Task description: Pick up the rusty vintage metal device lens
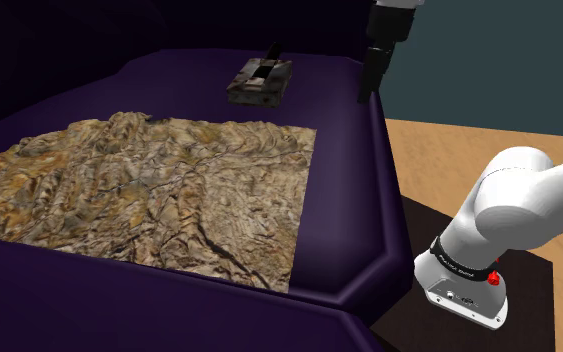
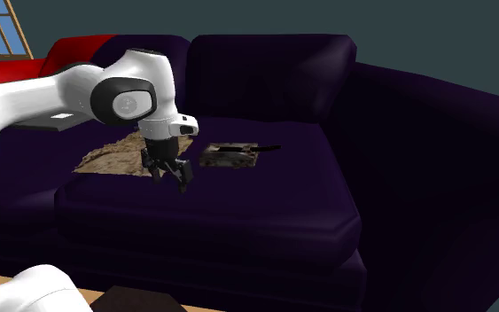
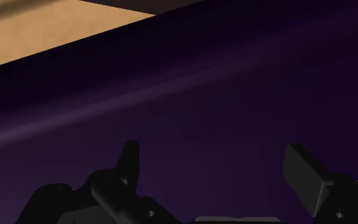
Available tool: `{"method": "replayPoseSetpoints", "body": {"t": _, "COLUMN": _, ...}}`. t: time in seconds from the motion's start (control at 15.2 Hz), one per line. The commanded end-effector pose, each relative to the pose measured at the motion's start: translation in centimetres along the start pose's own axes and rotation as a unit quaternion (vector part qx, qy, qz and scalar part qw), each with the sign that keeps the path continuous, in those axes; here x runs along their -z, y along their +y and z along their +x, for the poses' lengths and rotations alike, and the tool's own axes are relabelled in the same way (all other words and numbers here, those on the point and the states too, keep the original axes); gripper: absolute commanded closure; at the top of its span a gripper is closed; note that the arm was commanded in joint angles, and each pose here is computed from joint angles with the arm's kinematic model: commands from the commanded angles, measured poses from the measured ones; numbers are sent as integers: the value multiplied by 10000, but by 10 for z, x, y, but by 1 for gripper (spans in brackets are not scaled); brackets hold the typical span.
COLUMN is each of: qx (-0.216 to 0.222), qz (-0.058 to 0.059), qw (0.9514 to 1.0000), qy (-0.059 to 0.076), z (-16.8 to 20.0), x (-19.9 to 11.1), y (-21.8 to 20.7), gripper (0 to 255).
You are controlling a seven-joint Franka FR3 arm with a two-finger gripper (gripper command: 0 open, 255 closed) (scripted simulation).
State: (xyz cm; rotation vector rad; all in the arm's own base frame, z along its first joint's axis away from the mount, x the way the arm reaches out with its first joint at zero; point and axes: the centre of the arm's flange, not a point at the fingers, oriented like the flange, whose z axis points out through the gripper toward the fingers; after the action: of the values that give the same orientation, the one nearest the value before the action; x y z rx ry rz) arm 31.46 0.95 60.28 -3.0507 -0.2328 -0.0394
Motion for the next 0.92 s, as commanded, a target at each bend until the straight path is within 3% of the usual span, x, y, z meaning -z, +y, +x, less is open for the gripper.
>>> {"method": "replayPoseSetpoints", "body": {"t": 0.0, "qx": 0, "qz": 0, "qw": 10000, "qy": 0, "z": 0, "x": 0, "y": 0, "gripper": 0}}
{"method": "replayPoseSetpoints", "body": {"t": 0.2, "qx": -616, "qz": -135, "qw": 9979, "qy": 116, "z": 36, "x": -2, "y": -9, "gripper": 0}}
{"method": "replayPoseSetpoints", "body": {"t": 0.4, "qx": -1230, "qz": -270, "qw": 9918, "qy": 232, "z": 73, "x": -3, "y": -13, "gripper": 0}}
{"method": "replayPoseSetpoints", "body": {"t": 0.59, "qx": -1838, "qz": -404, "qw": 9815, "qy": 346, "z": 110, "x": -3, "y": -13, "gripper": 0}}
{"method": "replayPoseSetpoints", "body": {"t": 0.86, "qx": -2637, "qz": -580, "qw": 9616, "qy": 497, "z": 159, "x": -3, "y": -6, "gripper": 0}}
